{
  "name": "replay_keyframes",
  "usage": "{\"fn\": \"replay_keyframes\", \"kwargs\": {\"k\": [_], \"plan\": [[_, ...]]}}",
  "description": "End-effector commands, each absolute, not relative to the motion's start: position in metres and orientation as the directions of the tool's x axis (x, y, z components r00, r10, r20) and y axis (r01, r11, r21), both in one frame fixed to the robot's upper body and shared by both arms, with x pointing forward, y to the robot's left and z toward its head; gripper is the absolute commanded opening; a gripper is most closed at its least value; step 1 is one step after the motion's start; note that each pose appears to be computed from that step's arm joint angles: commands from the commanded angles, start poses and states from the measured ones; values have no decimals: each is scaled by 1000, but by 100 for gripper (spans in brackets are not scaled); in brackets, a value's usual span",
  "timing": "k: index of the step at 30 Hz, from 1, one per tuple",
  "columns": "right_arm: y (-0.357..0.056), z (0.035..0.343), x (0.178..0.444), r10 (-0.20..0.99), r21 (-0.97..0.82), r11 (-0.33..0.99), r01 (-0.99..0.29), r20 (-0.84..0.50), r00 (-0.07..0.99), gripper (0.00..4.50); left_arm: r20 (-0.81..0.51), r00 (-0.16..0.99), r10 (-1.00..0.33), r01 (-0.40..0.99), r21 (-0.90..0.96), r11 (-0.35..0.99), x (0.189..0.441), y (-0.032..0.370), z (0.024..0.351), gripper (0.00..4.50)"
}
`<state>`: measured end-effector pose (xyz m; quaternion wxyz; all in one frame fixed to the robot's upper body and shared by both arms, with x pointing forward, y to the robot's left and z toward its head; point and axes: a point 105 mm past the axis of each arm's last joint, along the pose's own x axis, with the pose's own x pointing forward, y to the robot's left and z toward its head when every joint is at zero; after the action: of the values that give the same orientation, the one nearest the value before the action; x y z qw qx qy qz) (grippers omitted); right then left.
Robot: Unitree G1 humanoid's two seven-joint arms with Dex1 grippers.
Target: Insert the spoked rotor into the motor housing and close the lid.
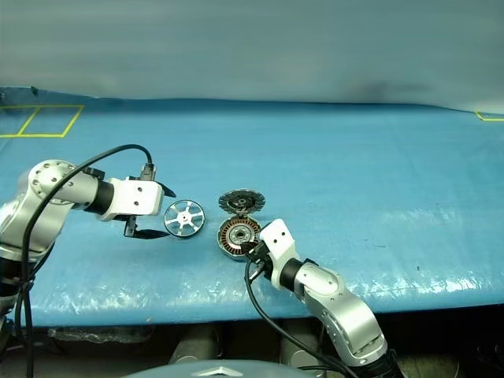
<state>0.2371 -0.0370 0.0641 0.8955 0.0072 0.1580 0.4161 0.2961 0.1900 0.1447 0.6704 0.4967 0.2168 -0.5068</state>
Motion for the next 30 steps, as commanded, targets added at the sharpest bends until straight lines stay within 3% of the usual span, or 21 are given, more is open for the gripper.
{"fn": "replay_keyframes", "kwargs": {"k": [1, 7, 20, 30], "plan": [[-32, 75, 238, 770, 121, 631, -766, -220, 599, 4, -758, 466, -456, 860, 510, 31, 298, 193, 154, 450], [-29, 82, 239, 787, 109, 612, -784, -177, 590, 4, -739, 504, -447, 853, 508, 122, 305, 190, 142, 450], [-44, 94, 233, 801, 106, 599, -794, -59, 596, 4, -752, 505, -424, 862, 470, 192, 313, 184, 130, 450], [-64, 80, 231, 758, 98, 652, -752, -56, 650, 4, -755, 521, -397, 853, 467, 231, 318, 182, 124, 450]]}}
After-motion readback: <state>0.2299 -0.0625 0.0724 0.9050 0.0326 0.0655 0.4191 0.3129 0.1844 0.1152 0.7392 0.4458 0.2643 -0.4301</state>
